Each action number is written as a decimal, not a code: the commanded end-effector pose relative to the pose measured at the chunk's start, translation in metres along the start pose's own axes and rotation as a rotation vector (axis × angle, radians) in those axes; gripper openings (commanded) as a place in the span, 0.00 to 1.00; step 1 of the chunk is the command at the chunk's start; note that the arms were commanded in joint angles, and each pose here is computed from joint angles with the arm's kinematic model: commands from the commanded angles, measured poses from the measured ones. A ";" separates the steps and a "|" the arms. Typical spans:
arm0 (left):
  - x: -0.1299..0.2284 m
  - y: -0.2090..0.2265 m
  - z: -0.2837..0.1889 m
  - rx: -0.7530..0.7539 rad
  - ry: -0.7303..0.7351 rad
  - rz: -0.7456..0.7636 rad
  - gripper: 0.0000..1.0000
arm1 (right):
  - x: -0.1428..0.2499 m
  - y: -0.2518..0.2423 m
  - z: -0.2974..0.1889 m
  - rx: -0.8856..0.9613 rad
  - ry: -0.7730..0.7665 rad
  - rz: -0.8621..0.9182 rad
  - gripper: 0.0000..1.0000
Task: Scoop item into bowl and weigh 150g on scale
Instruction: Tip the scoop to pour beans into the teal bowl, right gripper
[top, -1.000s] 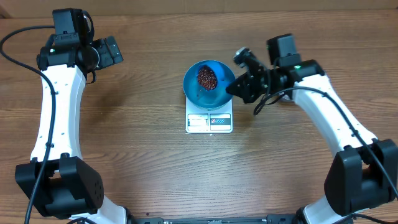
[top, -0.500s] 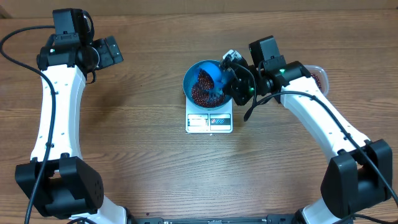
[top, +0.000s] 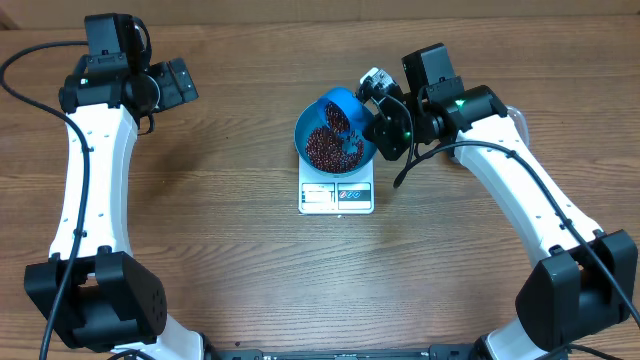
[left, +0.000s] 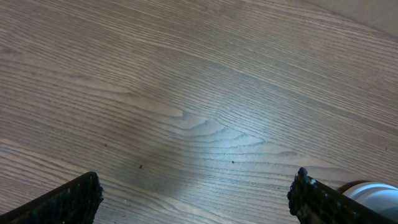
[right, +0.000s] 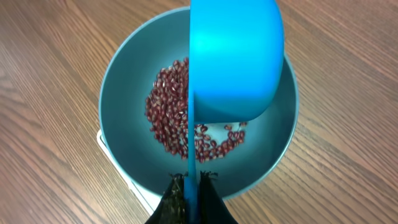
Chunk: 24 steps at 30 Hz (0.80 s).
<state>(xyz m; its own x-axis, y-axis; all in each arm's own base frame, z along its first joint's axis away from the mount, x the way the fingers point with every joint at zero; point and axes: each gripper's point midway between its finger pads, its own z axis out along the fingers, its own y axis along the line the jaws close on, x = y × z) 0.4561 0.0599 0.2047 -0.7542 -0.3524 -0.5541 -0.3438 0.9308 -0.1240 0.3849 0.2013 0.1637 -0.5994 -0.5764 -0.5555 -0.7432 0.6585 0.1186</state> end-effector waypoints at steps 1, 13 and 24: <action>0.000 -0.005 0.002 0.008 0.002 0.004 1.00 | -0.021 -0.005 -0.029 0.072 -0.068 -0.072 0.04; 0.000 -0.005 0.002 0.008 0.002 0.004 1.00 | -0.029 -0.004 -0.063 0.201 -0.088 -0.180 0.04; 0.000 -0.005 0.002 0.008 0.003 0.004 1.00 | -0.025 0.007 -0.056 0.357 0.030 -0.312 0.04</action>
<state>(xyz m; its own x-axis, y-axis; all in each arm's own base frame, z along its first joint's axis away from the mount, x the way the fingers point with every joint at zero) 0.4561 0.0599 0.2047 -0.7542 -0.3524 -0.5541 -0.3438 0.9308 -0.1240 0.3720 0.1975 0.2014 -0.4074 -0.7633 -0.5014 -0.7851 0.5732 -0.2347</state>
